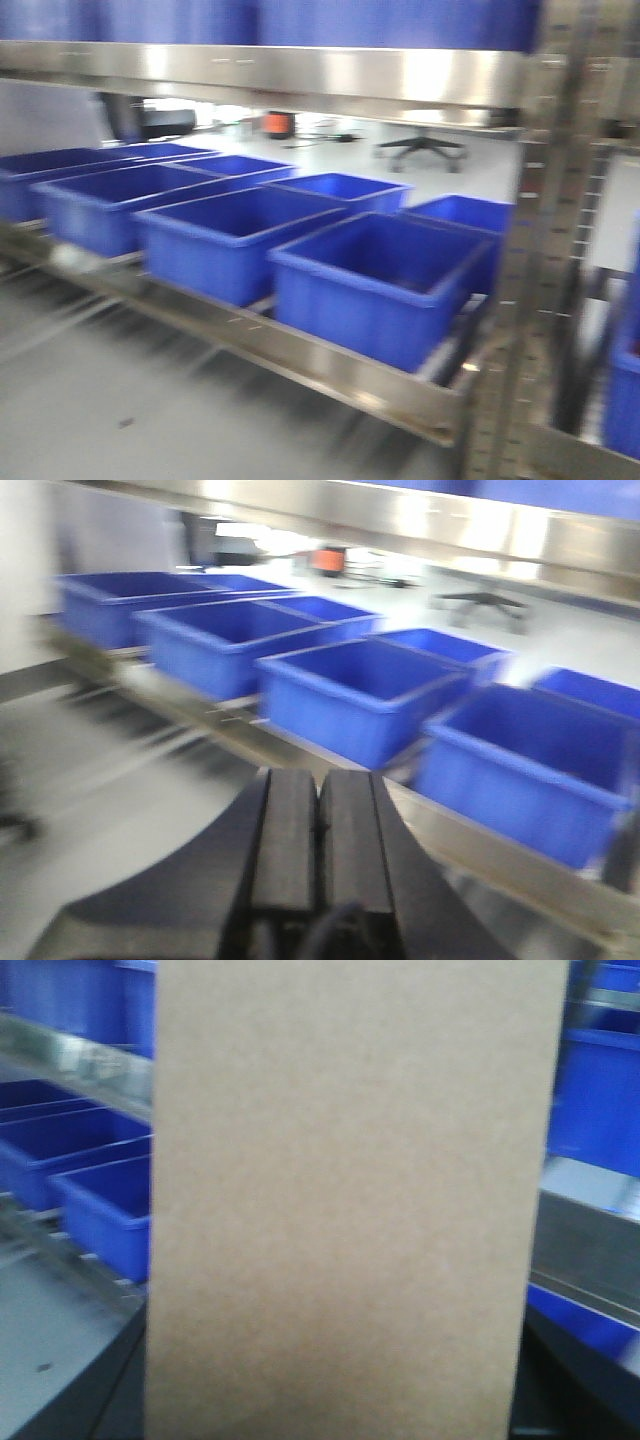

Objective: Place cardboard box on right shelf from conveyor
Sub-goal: 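Approach the steel shelf rack and stop in front of it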

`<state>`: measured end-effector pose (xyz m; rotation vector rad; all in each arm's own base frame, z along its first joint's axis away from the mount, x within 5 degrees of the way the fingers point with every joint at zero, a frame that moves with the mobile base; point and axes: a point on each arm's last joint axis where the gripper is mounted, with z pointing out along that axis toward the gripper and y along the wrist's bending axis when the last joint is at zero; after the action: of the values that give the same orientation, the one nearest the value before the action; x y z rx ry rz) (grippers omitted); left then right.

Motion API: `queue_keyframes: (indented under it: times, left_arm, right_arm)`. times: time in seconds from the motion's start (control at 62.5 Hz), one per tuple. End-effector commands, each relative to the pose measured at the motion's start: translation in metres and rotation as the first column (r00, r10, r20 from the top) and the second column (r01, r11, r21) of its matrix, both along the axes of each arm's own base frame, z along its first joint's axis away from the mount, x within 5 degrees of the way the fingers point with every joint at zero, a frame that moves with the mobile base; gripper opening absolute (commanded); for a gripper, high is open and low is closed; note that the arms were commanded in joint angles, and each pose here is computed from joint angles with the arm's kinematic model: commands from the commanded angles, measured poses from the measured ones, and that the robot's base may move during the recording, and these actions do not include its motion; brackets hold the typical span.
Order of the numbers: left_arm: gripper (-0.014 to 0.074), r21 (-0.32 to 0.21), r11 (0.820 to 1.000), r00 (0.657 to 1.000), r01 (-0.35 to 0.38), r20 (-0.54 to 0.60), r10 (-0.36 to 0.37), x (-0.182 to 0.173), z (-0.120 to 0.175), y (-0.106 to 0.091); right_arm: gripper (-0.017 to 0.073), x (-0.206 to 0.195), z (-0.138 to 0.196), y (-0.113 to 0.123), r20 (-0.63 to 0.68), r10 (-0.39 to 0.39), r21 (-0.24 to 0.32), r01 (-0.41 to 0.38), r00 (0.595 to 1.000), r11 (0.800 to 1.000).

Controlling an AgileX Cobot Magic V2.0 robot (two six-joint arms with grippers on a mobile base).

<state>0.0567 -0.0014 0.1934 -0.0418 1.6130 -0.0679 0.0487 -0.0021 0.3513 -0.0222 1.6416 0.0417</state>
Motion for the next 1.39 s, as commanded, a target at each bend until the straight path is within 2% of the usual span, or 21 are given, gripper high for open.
queue_keyframes:
  times: [0.0,1.376]
  left_arm:
    - [-0.0119,-0.011,1.0,0.995,-0.003,0.096,0.004,-0.0009,0.0091,0.0005]
    - [-0.0119,-0.011,1.0,0.995,-0.003,0.096,0.004,-0.0009,0.0091,0.0005]
  right_arm:
    - [0.0361,-0.0004,0.0172,0.0007,0.114,0.008,-0.022,-0.005,0.994,1.0]
    - [0.0361,-0.0004,0.0172,0.0007,0.114,0.008,-0.022,-0.005,0.994,1.0]
